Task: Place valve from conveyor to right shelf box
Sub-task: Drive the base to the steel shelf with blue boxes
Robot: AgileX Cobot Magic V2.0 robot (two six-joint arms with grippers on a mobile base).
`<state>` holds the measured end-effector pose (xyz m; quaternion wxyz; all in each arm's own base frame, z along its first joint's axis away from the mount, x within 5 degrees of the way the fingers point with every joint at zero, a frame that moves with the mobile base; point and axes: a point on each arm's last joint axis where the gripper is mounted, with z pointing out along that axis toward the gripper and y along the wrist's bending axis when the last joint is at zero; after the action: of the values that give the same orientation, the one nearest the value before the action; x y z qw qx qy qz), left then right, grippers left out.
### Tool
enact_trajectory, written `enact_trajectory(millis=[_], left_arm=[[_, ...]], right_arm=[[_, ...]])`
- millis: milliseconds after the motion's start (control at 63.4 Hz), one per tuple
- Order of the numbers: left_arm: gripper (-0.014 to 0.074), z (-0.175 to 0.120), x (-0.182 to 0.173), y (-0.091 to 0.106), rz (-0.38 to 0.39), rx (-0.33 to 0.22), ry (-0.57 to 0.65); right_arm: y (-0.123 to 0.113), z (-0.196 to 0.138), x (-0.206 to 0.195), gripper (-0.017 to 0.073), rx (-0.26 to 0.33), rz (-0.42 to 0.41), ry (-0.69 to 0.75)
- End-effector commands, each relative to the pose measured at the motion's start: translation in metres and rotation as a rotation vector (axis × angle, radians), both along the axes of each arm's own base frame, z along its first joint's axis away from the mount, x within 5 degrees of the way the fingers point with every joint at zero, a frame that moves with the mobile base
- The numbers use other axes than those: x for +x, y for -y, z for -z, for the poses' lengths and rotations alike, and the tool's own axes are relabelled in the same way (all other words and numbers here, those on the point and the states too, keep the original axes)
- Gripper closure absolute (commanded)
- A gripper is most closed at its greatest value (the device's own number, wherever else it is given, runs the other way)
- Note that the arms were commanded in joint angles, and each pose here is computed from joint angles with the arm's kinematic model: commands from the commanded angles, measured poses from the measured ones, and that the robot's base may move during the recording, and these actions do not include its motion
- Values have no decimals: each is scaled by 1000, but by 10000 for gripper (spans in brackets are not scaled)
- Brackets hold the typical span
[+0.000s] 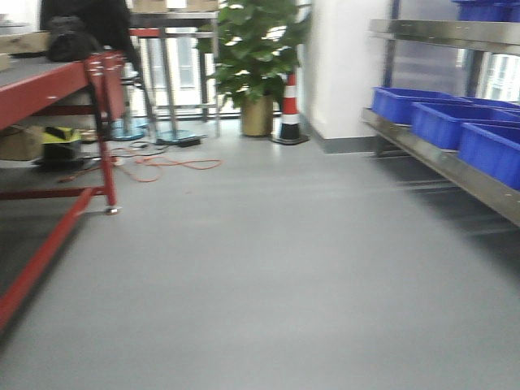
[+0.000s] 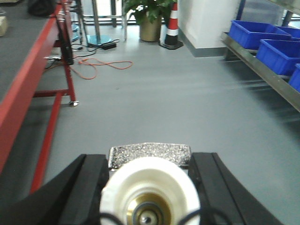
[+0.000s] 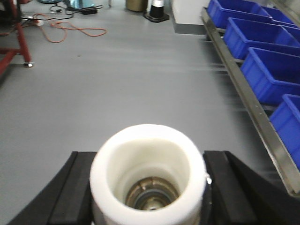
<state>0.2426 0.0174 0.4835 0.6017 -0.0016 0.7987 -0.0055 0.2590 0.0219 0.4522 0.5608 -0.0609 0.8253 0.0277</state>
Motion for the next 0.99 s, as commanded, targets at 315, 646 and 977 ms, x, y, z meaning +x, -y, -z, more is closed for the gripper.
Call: enact_trajectory(millis=[315,646,977], left_arm=[[705,-11,-4,0,-6,-14,76],[705,-11,-4,0,-6,-14,76],[705,-11,-4,0,-6,-14,76]], right_arm=[[3,-17,-3,713,-1,14,113],[3,-17,-3,713,-1,14,113],[3,-17,-3,713,-1,14,113]])
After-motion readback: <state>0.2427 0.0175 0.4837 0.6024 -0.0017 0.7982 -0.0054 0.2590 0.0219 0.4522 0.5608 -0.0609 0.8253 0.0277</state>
